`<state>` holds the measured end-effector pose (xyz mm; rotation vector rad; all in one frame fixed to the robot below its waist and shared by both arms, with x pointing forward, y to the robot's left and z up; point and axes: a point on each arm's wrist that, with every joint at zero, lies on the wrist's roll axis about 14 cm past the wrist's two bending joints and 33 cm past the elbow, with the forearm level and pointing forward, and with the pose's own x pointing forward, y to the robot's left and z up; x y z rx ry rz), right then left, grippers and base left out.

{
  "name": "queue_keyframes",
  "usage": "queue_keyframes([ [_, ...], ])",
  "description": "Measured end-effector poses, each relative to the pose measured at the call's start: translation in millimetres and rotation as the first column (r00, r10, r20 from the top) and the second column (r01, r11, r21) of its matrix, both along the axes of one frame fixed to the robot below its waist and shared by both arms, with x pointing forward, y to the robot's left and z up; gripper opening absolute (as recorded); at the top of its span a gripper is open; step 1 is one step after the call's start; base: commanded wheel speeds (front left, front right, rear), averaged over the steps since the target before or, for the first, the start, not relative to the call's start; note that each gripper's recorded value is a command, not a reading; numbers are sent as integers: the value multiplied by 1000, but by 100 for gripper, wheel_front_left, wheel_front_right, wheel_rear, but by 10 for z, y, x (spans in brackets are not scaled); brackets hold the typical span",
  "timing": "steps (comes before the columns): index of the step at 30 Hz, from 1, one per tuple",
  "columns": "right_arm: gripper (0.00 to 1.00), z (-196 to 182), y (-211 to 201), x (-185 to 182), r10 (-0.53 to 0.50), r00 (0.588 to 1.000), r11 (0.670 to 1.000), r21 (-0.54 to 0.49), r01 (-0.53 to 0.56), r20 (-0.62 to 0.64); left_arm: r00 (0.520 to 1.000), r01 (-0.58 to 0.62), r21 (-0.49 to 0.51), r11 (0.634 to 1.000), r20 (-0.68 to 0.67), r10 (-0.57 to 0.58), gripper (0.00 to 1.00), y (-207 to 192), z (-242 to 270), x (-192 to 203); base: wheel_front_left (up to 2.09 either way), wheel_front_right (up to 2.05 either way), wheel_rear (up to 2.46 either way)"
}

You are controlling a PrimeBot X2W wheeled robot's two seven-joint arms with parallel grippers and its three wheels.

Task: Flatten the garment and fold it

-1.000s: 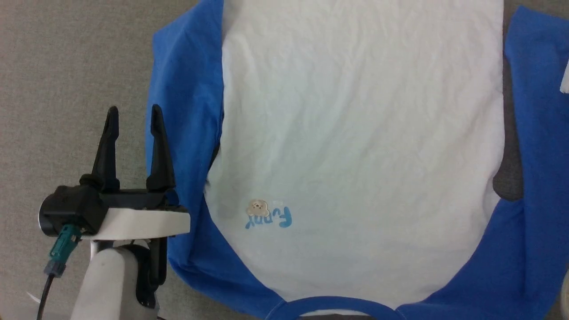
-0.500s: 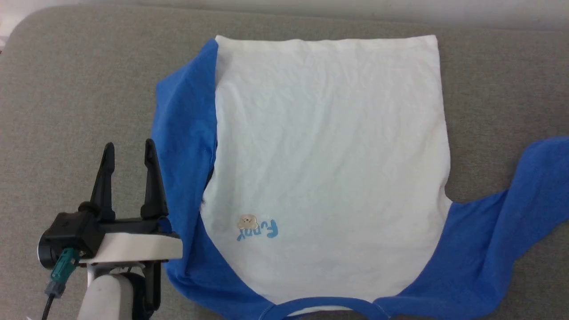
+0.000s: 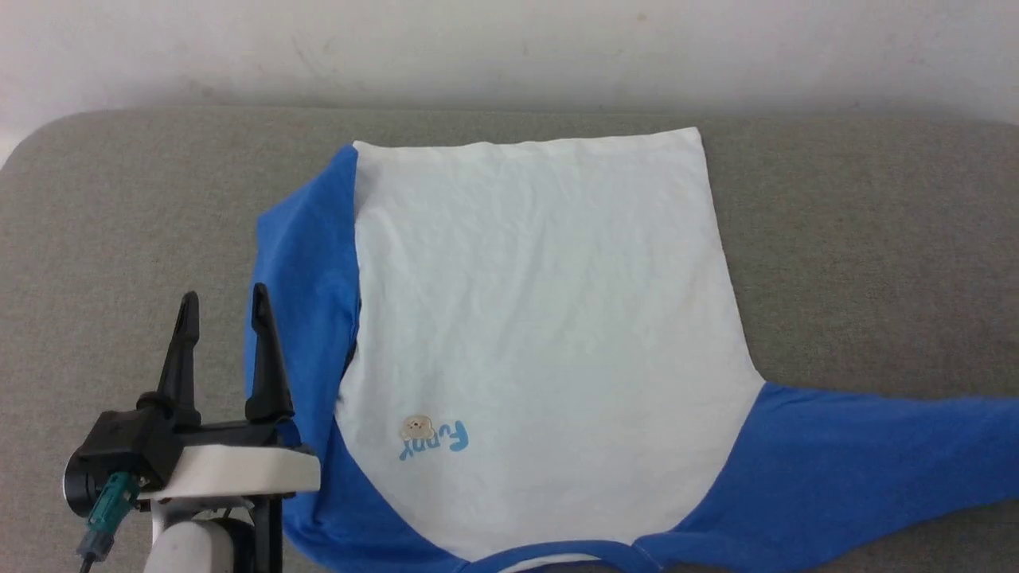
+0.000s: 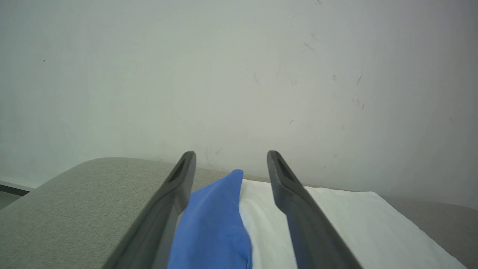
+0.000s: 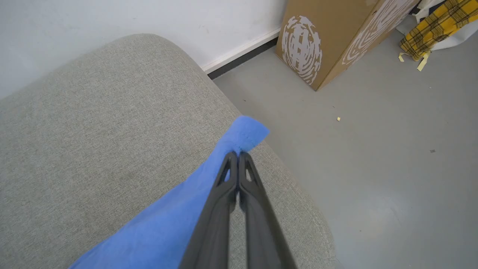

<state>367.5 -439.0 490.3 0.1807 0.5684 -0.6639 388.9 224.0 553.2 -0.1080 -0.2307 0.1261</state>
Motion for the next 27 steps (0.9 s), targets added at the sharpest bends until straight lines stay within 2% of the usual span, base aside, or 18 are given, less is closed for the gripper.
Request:
queue_keyframes([
  [4,0,179,99,75,54,997,998,-35,-52,55,1000,4,-4,1000,16,-4,100,-20,53,-30,0,0,0],
  [8,0,444,410,331,201,972,978,-82,-192,123,1000,8,-6,1000,21,-8,100,-33,72,-65,0,0,0],
  [11,0,619,777,510,348,925,936,-120,-332,156,999,12,-6,1000,30,-12,100,-46,102,-78,0,0,0],
  [13,0,713,1099,602,450,875,892,-131,-432,178,999,14,-6,1000,35,-13,100,-52,122,-91,0,0,0],
  [17,0,869,1866,693,628,735,772,-91,-629,256,999,17,-7,1000,39,-17,100,-59,135,-133,0,0,0],
  [21,0,915,2715,633,783,562,599,-77,-797,267,999,18,-8,1000,35,-18,100,-63,127,-181,0,0,0],
  [27,0,775,3821,395,895,326,337,17,-941,306,1000,8,-8,1000,26,-8,100,-26,116,-249,0,0,0],
])
